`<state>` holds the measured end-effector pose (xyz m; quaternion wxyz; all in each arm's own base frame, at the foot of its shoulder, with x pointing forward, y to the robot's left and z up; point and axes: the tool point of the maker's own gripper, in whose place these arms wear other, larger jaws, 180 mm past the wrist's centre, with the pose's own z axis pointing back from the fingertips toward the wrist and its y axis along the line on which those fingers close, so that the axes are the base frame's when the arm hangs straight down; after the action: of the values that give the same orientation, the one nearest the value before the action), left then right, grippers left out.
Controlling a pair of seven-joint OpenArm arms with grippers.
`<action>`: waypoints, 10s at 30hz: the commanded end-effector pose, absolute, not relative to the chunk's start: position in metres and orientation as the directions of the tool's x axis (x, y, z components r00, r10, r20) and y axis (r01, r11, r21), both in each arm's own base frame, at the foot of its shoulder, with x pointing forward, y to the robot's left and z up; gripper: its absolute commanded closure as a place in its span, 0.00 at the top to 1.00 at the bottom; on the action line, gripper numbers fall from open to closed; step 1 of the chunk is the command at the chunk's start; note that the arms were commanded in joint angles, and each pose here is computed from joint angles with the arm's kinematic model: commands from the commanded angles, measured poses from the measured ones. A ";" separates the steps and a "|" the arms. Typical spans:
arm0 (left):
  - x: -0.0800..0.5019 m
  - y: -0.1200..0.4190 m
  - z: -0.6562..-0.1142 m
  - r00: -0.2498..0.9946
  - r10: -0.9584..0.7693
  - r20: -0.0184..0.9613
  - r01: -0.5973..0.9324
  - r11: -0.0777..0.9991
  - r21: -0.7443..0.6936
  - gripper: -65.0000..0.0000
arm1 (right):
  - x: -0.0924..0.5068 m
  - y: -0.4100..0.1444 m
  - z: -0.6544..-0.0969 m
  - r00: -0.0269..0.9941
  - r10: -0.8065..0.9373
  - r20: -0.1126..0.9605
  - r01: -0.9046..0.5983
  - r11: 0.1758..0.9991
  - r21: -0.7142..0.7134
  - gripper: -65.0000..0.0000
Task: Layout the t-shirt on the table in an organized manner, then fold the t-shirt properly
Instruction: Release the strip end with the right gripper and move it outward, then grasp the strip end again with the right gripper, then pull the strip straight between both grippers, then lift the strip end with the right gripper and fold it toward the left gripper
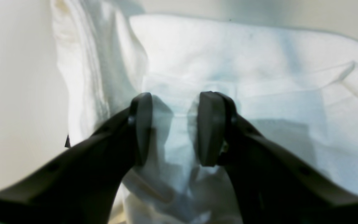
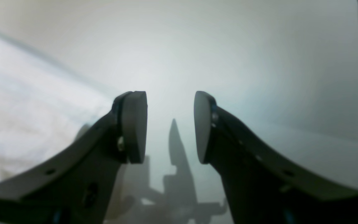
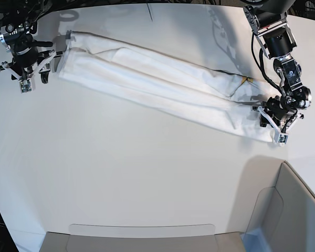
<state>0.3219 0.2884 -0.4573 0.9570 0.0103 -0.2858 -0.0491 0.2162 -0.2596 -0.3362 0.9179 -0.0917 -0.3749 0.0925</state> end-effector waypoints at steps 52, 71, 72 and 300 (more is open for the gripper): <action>0.270 0.285 -0.496 0.939 -0.151 0.309 0.132 0.988 0.079 0.38 | 0.148 -0.195 -0.394 0.893 0.022 0.450 -0.295 0.784 0.546 0.39; 0.263 0.284 -0.500 0.943 -0.157 0.295 0.140 0.987 0.078 0.38 | 0.148 -0.196 -0.349 0.802 -0.028 0.596 -0.286 0.859 0.425 0.39; 0.264 0.282 -0.501 0.941 -0.168 0.292 0.151 0.985 0.079 0.38 | 0.147 -0.198 -0.347 0.799 -0.025 0.601 -0.284 0.865 0.415 0.39; 0.243 0.395 -0.368 0.857 -0.009 0.516 -0.197 0.919 0.343 0.38 | 0.257 0.082 -0.280 0.036 0.655 0.755 -0.860 0.405 -0.311 0.08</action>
<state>0.2346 0.3866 -0.3824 0.9517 0.1808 -0.2430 0.0506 0.2558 0.0747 -0.2933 0.7213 0.0991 -0.4213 0.5408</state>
